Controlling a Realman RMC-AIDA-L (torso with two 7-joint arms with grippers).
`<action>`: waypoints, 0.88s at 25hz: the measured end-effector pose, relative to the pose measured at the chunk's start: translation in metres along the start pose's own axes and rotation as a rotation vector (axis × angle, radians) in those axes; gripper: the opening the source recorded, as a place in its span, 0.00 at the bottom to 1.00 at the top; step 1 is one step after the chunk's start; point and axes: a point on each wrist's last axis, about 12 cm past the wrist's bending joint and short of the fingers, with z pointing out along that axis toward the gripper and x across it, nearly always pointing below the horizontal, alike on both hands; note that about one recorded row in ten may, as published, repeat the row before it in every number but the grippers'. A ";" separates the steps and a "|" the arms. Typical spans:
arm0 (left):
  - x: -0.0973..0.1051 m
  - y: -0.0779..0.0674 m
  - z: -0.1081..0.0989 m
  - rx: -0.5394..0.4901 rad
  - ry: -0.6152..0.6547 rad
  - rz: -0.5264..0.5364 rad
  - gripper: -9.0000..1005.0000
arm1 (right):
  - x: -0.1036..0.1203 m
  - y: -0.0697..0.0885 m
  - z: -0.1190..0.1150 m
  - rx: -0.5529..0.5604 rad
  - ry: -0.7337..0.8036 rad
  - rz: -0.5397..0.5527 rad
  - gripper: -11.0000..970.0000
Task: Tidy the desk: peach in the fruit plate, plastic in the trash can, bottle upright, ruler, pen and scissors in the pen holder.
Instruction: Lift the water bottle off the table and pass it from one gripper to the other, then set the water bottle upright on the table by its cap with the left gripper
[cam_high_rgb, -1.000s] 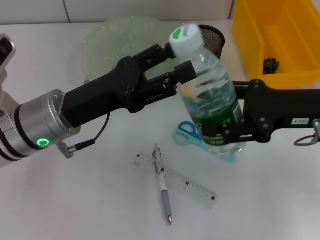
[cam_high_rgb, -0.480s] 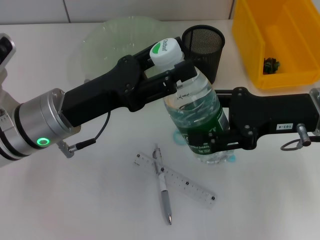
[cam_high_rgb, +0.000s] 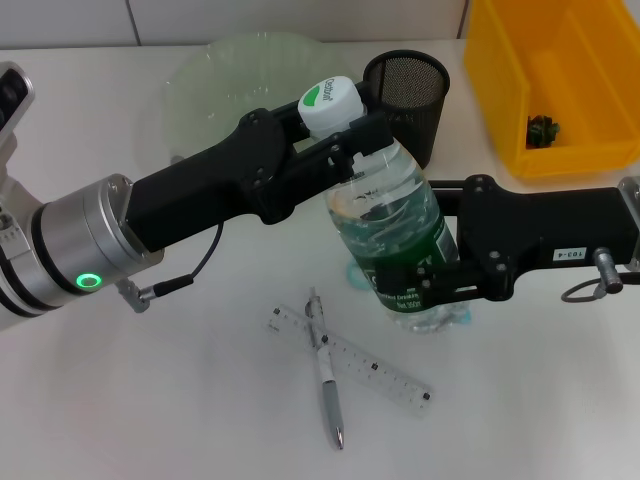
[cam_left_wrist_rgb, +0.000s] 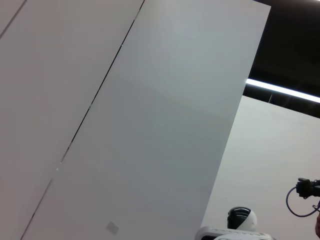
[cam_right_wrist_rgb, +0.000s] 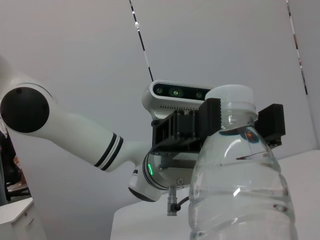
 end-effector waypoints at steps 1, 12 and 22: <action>0.000 0.000 0.000 0.001 0.001 0.002 0.59 | 0.000 0.000 0.000 0.000 0.000 -0.001 0.85; -0.003 -0.001 0.002 0.025 0.009 0.003 0.44 | -0.003 0.003 -0.004 -0.014 0.004 0.004 0.86; -0.005 -0.002 0.002 0.049 0.030 0.024 0.44 | -0.007 0.007 -0.013 0.000 0.028 0.037 0.87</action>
